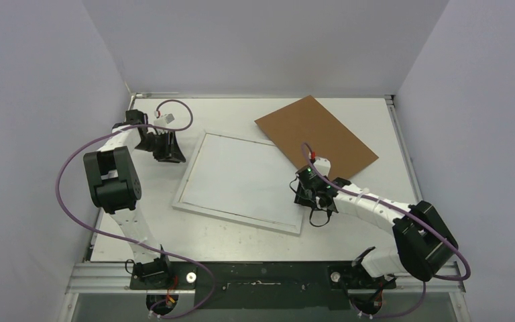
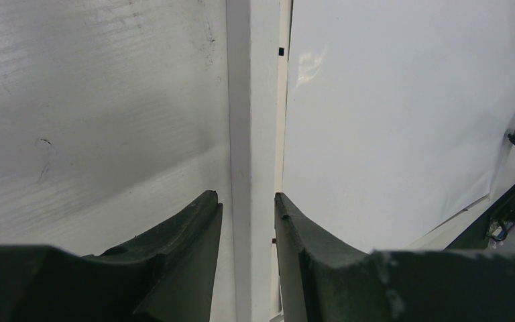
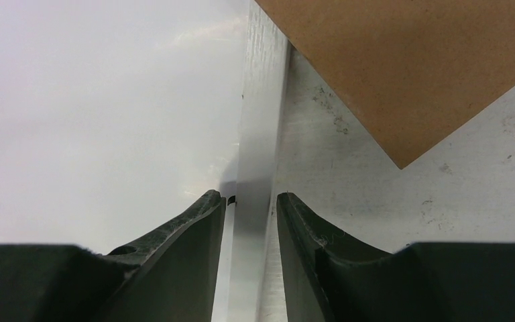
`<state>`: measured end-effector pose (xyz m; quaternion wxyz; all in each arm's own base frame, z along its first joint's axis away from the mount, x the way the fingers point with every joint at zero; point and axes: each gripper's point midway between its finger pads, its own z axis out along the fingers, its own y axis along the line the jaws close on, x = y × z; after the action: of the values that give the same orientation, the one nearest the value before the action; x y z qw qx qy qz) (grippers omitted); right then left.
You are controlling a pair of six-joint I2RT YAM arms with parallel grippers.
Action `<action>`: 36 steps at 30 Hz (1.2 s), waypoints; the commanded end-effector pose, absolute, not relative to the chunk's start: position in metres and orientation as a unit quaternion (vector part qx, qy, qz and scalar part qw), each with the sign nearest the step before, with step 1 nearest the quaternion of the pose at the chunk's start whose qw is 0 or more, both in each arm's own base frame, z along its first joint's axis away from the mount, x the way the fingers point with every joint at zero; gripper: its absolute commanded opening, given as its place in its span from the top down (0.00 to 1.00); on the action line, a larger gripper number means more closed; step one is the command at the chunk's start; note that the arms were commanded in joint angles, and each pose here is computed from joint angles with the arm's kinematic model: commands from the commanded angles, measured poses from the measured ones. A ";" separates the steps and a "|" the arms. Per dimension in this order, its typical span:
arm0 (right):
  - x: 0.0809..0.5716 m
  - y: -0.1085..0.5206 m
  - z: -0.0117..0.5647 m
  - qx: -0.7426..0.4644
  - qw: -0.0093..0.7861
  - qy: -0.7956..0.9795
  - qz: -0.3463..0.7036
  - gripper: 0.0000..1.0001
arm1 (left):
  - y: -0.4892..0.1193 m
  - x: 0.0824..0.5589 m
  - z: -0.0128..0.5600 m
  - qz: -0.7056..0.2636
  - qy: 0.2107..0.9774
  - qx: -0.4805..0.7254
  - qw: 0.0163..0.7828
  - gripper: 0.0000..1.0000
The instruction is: Put the photo into the frame
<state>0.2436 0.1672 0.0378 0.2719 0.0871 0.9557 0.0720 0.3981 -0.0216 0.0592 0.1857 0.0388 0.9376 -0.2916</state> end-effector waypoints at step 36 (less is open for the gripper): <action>0.247 0.176 0.046 0.086 0.295 0.945 0.109 0.94 | -0.026 0.394 0.066 -0.296 0.936 0.046 0.187 0.67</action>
<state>0.2402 0.1676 0.0336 0.2694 0.0856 0.9559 0.0790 0.3928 -0.0229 0.0558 0.1766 0.0358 0.9387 -0.2938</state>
